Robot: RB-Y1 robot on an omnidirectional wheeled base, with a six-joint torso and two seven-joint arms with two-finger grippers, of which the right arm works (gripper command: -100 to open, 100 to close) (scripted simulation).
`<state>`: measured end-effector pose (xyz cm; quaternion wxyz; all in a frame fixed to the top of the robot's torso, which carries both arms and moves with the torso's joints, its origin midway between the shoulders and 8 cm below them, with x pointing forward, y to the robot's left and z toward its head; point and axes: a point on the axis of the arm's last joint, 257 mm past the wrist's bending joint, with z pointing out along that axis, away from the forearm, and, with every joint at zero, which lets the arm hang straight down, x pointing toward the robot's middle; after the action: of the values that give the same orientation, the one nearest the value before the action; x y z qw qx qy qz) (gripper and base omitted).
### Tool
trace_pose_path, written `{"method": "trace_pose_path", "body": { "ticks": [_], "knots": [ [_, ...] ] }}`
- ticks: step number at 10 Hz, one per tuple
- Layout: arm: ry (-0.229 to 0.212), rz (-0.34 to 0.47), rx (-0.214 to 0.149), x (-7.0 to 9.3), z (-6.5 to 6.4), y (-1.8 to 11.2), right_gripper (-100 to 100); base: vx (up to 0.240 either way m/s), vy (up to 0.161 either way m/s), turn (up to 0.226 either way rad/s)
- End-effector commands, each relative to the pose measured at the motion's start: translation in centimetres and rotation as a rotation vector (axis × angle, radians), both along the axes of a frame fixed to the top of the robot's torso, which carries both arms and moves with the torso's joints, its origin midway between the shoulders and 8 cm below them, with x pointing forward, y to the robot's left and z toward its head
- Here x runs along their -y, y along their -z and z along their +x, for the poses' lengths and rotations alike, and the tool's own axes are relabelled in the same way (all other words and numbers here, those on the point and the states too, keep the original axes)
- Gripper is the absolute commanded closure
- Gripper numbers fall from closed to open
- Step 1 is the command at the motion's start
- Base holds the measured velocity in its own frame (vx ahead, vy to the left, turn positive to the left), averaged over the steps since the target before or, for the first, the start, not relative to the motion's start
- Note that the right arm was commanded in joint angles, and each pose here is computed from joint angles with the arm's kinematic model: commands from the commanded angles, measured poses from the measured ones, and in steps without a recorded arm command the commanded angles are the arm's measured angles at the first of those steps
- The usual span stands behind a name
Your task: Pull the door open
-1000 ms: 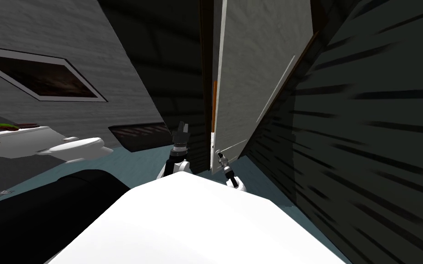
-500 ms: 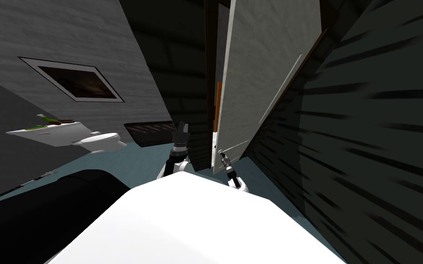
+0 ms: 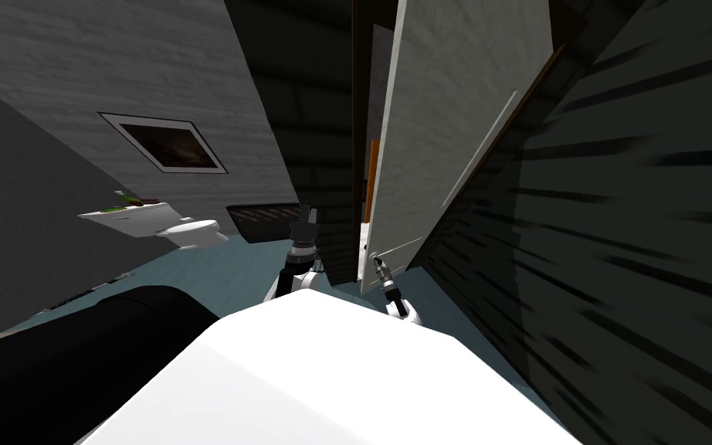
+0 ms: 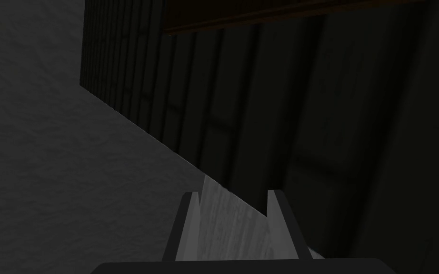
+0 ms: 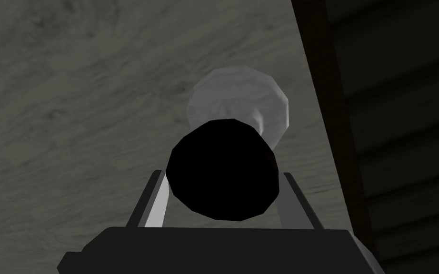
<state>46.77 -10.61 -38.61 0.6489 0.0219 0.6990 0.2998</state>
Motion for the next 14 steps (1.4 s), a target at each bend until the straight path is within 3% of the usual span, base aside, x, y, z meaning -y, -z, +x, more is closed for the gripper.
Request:
{"method": "trace_pose_path", "body": {
  "ticks": [1,12,14],
  "knots": [
    [-0.002,0.041,-0.045,-0.6,-0.9,1.1,100,-0.018,-0.004,0.104],
    [0.108,0.327,-0.137,4.2,-0.2,1.0,100,-0.036,-0.025,0.125],
    [0.108,0.327,-0.137,4.2,-0.2,1.0,100,-0.018,-0.005,0.034]
  ]
}}
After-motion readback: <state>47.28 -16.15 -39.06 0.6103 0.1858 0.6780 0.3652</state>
